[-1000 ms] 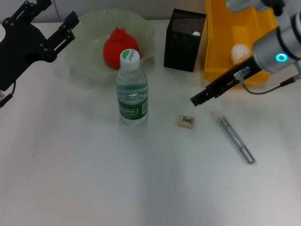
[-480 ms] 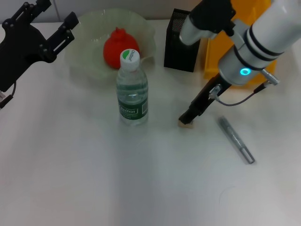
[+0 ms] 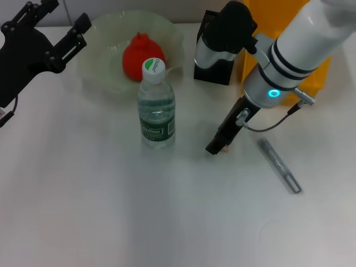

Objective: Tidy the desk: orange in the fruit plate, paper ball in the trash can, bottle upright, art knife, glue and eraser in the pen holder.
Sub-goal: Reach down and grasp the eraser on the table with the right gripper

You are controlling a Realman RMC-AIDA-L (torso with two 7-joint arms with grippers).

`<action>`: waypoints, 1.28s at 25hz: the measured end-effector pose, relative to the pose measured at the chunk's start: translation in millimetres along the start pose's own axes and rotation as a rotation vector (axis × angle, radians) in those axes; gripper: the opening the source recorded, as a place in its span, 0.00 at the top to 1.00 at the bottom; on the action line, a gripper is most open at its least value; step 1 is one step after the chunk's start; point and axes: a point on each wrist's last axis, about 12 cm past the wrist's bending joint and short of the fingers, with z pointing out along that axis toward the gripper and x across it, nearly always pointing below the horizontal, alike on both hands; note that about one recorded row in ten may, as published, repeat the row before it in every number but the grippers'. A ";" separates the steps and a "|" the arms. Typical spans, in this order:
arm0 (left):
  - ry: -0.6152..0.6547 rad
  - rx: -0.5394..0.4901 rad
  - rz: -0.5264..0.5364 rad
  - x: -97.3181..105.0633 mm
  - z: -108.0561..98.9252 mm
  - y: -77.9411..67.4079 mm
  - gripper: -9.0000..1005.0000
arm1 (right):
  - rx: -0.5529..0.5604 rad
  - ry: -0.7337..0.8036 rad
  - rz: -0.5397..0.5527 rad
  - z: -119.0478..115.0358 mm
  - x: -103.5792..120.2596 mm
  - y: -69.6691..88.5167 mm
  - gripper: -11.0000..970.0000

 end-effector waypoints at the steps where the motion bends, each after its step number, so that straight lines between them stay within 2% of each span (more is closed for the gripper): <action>1: 0.000 0.000 0.000 0.0 0.0 0.0 0.29 | 0.002 0.000 -0.002 0.9 -0.6 0.7 0.34; 6: 0.002 -0.002 0.002 0.3 -0.5 0.2 0.29 | 0.007 0.004 -0.005 2.8 -2.0 1.9 0.34; 12: 0.003 -0.004 0.007 0.3 -0.7 0.5 0.29 | 0.012 0.006 0.001 4.6 -1.7 0.8 0.51; 25: -0.002 -0.001 0.014 -1.2 0.7 1.0 0.29 | 0.013 0.007 0.019 5.9 -1.8 -0.8 0.56; 32: -0.004 -0.001 0.017 -1.9 1.1 1.6 0.29 | 0.005 0.006 0.052 5.7 0.6 -1.8 0.70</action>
